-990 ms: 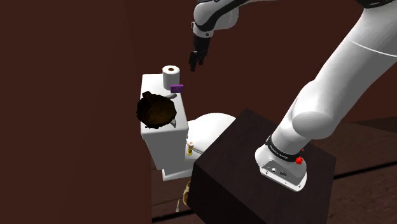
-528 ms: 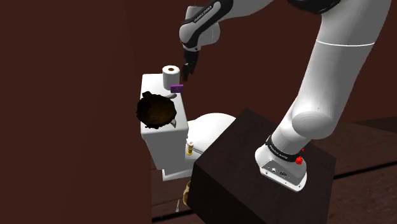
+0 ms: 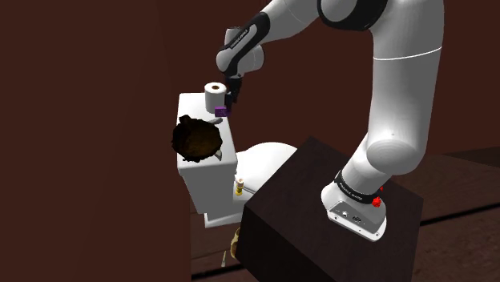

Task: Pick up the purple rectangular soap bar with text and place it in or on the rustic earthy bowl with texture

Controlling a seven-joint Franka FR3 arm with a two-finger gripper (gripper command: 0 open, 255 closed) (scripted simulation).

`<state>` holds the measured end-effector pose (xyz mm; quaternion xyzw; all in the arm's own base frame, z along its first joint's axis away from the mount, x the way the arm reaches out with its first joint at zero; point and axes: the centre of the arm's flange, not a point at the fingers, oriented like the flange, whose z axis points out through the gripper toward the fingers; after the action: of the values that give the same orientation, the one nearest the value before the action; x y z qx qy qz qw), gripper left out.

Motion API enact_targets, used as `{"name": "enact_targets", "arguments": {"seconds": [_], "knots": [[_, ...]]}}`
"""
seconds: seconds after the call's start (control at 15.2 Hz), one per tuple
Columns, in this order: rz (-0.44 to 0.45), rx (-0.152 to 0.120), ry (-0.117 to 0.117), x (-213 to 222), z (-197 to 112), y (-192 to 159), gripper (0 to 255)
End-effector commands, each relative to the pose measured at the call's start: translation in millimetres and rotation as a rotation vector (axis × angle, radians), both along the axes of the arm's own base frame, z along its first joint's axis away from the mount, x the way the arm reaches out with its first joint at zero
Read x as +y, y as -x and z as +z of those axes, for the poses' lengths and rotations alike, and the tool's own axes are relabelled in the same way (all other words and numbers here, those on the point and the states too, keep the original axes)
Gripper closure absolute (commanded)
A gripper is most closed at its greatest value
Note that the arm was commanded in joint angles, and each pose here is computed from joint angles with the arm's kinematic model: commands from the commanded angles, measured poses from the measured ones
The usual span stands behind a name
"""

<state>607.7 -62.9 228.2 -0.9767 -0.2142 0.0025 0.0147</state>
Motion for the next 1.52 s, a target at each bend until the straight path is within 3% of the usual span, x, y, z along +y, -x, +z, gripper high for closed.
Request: {"name": "enact_targets", "arguments": {"seconds": [0.0, 0.2, 0.73, 0.79, 1.45], "knots": [[0.001, 0.000, 0.000, 0.0, -9.8, -0.6, 0], [0.001, 0.000, 0.000, 0.4, -23.4, -0.4, 0], [0.001, 0.000, 0.000, 0.4, -23.3, -0.4, 0], [0.001, 0.000, 0.000, 0.4, -23.3, -0.4, 255], [0.001, 0.000, 0.000, 0.4, -18.1, -0.4, 255]]}}
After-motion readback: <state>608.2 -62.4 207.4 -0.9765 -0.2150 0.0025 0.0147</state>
